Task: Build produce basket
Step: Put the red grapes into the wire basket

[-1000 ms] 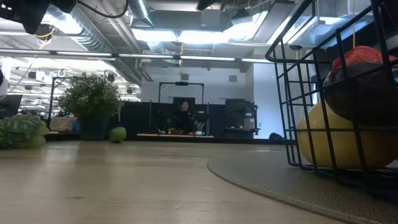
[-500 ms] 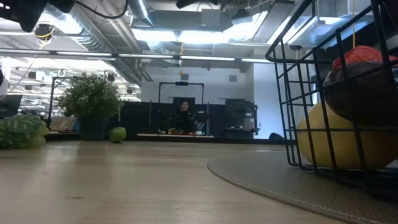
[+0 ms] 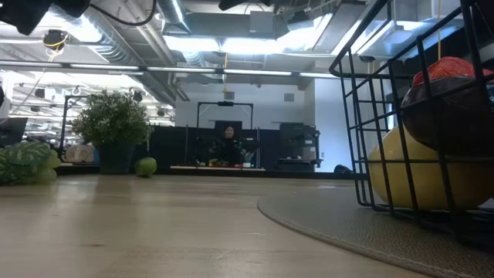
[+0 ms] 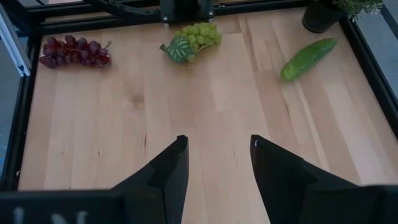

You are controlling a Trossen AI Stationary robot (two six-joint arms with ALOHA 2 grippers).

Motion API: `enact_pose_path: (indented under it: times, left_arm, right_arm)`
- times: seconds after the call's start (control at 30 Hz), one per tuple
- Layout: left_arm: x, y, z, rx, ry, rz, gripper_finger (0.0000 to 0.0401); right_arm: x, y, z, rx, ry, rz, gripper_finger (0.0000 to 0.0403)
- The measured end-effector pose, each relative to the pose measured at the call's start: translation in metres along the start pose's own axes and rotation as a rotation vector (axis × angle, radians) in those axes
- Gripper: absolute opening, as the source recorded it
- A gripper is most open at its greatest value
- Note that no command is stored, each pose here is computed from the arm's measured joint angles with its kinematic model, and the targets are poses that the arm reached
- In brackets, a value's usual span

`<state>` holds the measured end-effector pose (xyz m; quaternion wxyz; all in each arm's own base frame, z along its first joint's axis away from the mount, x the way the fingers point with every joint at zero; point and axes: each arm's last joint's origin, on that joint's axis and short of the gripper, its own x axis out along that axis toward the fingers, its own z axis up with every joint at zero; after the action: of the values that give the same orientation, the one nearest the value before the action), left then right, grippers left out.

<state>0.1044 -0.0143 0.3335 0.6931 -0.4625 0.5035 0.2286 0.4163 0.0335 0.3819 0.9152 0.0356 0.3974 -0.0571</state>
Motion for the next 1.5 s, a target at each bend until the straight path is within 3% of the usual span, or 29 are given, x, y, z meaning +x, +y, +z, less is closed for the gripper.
enact_pose_path:
  times: [0.83, 1.03, 1.27, 1.5]
  left_arm:
    - [0.000, -0.004, -0.001, 0.039, 0.053, -0.050, 0.0006]
    - [0.007, -0.011, 0.000, 0.052, 0.076, -0.023, 0.0070]
    - [0.019, -0.024, 0.003, -0.047, 0.055, 0.012, 0.0162]
    - [0.031, -0.038, 0.005, -0.027, 0.004, 0.040, 0.0231]
  right_arm:
    - [0.000, 0.000, 0.000, 0.000, -0.001, 0.000, 0.0162]
    - [0.000, 0.000, 0.000, 0.000, -0.002, 0.000, 0.0162]
    - [-0.001, 0.000, 0.000, 0.001, -0.002, 0.000, 0.0162]
    - [-0.001, 0.000, 0.000, 0.001, -0.002, 0.000, 0.0162]
